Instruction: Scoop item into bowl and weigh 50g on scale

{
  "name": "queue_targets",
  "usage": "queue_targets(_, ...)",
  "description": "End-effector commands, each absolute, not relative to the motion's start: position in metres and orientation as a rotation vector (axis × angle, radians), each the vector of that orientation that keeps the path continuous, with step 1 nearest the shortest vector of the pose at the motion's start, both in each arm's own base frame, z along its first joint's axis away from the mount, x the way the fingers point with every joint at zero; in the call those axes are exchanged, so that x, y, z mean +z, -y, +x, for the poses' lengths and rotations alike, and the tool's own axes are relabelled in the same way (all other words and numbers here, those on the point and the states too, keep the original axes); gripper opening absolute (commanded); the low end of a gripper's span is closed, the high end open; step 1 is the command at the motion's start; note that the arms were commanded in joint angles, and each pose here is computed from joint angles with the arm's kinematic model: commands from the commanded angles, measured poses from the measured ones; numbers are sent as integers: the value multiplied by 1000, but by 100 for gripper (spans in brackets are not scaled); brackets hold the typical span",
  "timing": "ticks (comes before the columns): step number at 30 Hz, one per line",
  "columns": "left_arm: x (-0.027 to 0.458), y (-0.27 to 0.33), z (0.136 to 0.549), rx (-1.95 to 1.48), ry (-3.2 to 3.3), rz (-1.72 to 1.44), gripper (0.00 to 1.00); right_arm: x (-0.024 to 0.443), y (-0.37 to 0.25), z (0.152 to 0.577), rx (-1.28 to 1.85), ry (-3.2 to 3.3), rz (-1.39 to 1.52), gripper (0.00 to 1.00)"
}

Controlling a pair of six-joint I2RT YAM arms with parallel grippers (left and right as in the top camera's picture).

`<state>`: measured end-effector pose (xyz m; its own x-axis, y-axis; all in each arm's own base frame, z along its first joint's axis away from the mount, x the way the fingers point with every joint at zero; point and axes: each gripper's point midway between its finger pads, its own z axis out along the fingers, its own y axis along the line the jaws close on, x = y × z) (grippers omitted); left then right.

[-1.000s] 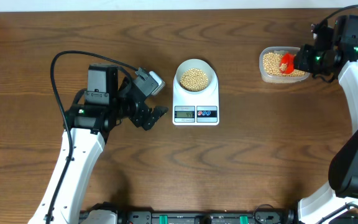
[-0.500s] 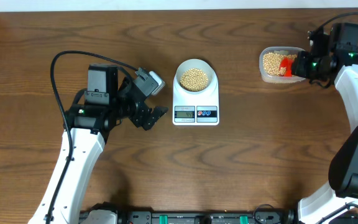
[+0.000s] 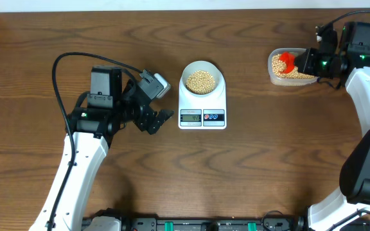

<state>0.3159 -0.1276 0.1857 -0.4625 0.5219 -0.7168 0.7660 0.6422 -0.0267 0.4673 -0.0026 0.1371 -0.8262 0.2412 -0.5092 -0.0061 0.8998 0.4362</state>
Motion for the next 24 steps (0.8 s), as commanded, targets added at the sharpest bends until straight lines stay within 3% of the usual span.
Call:
queue_targets(1,184,130,313,-480,-2177,990,89,133,-1,466,614,-2491,181,1)
queue_targets(24,184,130,313,-480,-2177,990,89,149,32,464,537,-2448,214,1)
